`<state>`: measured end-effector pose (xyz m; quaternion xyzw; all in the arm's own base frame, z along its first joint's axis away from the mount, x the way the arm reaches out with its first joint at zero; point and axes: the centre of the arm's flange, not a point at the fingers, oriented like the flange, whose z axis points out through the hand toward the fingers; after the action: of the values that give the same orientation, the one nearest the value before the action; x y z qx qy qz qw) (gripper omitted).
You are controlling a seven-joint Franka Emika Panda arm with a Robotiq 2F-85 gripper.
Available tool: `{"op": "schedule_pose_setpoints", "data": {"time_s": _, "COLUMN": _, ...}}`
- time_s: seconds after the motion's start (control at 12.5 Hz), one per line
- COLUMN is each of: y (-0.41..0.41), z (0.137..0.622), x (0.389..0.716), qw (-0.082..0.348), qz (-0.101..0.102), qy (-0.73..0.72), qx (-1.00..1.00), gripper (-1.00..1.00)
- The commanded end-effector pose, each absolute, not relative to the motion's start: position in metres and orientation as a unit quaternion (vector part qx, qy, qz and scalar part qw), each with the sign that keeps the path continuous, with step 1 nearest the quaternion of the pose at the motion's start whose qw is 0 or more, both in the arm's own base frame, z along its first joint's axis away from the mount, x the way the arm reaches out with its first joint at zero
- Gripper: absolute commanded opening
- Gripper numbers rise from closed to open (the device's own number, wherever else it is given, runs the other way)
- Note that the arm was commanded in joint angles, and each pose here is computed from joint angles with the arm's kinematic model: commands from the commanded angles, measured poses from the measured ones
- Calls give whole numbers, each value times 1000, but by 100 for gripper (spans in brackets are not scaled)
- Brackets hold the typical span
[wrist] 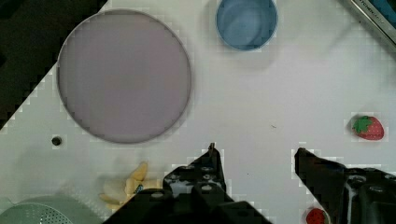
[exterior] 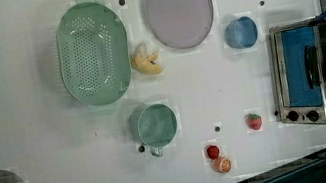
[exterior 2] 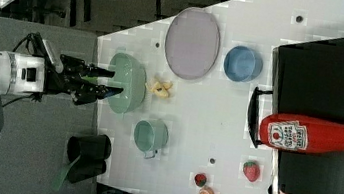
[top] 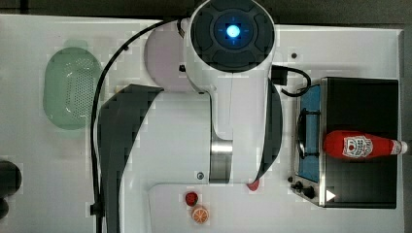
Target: Pick Ketchup from oven and place it on table.
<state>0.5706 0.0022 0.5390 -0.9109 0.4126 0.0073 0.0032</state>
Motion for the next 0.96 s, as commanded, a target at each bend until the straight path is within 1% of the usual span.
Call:
{"op": "schedule_pose_setpoints", "data": {"time_s": 0.08, "y": -47, "z": 629, "x": 464, "qw": 7, "qz": 9, "qy": 427, "qx": -904, "gripper": 55}}
{"op": "schedule_pose_setpoints", "data": {"time_s": 0.16, "y": -47, "z": 630, "x": 464, "qw": 7, "qz": 9, "qy": 427, "qx": -904, "gripper": 86}}
{"op": "schedule_pose_setpoints", "data": {"time_s": 0.24, "y": -53, "z": 628, "x": 464, "qw": 8, "qz": 10, "qy": 432, "qx": -902, "gripper": 100}}
{"op": "schedule_pose_setpoints", "data": {"time_s": 0.4, "y": -88, "z": 621, "x": 466, "qw": 13, "qz": 12, "qy": 461, "qx": -887, "gripper": 100}}
{"op": "schedule_pose_setpoints", "data": {"time_s": 0.56, "y": -162, "z": 592, "x": 471, "qw": 18, "qz": 23, "qy": 521, "qx": -853, "gripper": 100}}
{"op": "schedule_pose_setpoints", "data": {"time_s": 0.64, "y": -180, "z": 583, "x": 472, "qw": 18, "qz": 23, "qy": 536, "qx": -844, "gripper": 100}}
{"op": "schedule_pose_setpoints", "data": {"time_s": 0.72, "y": -205, "z": 574, "x": 474, "qw": 19, "qz": 16, "qy": 555, "qx": -831, "gripper": 100}}
{"op": "schedule_pose_setpoints", "data": {"time_s": 0.8, "y": -224, "z": 568, "x": 475, "qw": 21, "qz": 5, "qy": 569, "qx": -822, "gripper": 100}}
{"op": "schedule_pose_setpoints", "data": {"time_s": 0.88, "y": -262, "z": 556, "x": 476, "qw": 20, "qz": -23, "qy": 597, "qx": -802, "gripper": 100}}
{"op": "schedule_pose_setpoints", "data": {"time_s": 0.96, "y": -283, "z": 547, "x": 475, "qw": 17, "qz": -36, "qy": 612, "qx": -790, "gripper": 100}}
